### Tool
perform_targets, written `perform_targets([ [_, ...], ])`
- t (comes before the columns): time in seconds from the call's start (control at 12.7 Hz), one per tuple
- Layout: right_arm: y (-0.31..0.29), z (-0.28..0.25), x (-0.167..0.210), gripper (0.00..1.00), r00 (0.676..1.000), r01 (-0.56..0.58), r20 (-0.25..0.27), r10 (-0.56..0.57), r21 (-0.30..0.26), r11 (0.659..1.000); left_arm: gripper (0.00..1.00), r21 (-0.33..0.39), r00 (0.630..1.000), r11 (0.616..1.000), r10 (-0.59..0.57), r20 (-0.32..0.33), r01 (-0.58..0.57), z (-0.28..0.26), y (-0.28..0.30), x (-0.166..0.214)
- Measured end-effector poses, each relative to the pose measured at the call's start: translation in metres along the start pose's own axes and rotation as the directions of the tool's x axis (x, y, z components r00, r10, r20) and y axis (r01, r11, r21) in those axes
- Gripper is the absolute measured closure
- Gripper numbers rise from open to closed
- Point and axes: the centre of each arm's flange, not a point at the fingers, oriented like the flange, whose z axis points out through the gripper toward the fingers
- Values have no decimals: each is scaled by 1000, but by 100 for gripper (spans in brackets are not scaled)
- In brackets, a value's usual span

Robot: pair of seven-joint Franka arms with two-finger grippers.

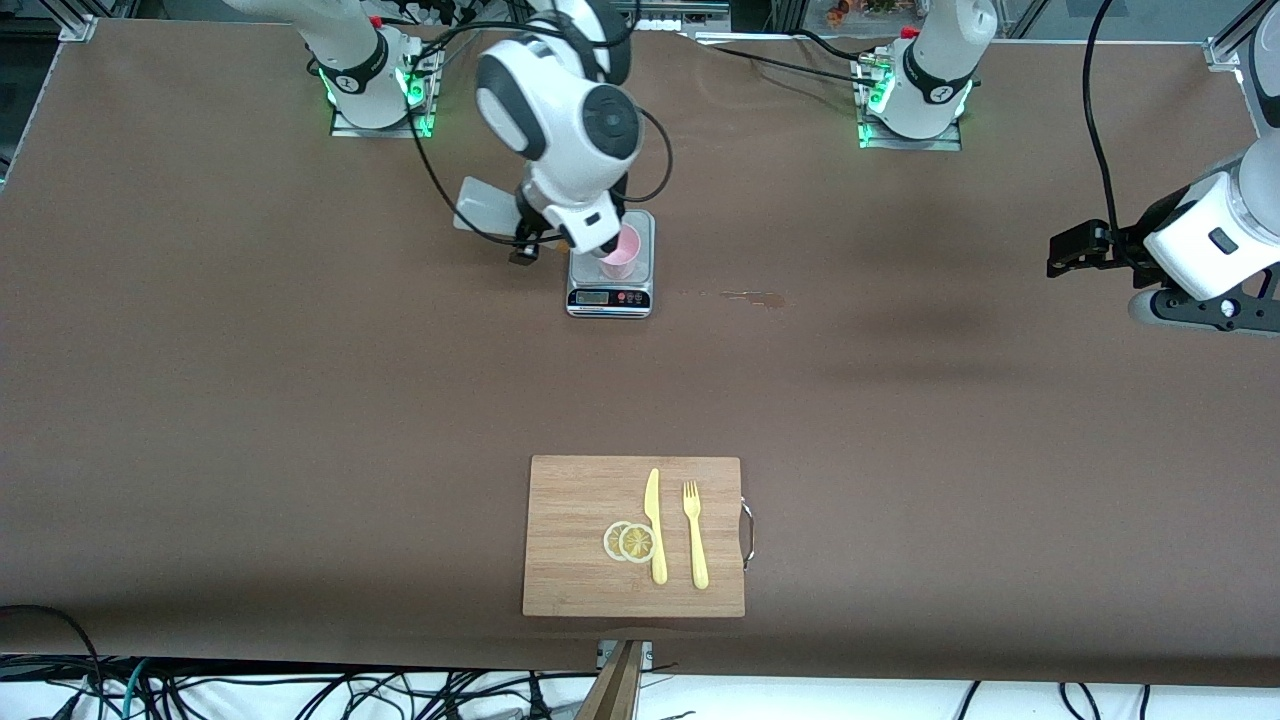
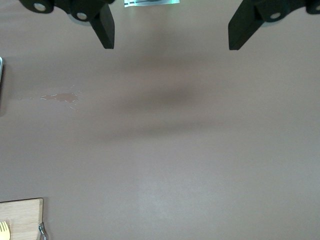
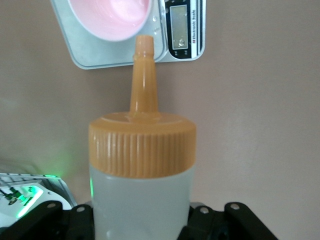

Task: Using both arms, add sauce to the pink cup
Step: 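Carry the sauce bottle with the right gripper back from the scale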

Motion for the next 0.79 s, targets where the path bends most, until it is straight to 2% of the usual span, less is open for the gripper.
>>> perform_targets([
  [0.24, 42, -18, -72, 75, 985, 58, -169, -45, 76, 995, 0, 0, 1000, 1000, 0, 0, 0, 0, 0, 0],
  [0.47, 73, -8, -125, 74, 951, 123, -298, -87, 106, 987, 0, 0, 1000, 1000, 0, -1, 0, 0, 0, 0],
  [0.63, 94, 6, -151, 74, 912, 178, -393, -118, 122, 976, 0, 0, 1000, 1000, 0, -1, 0, 0, 0, 0],
  [0.79, 117, 28, -187, 74, 845, 245, -514, -147, 127, 961, 0, 0, 1000, 1000, 0, -1, 0, 0, 0, 0],
])
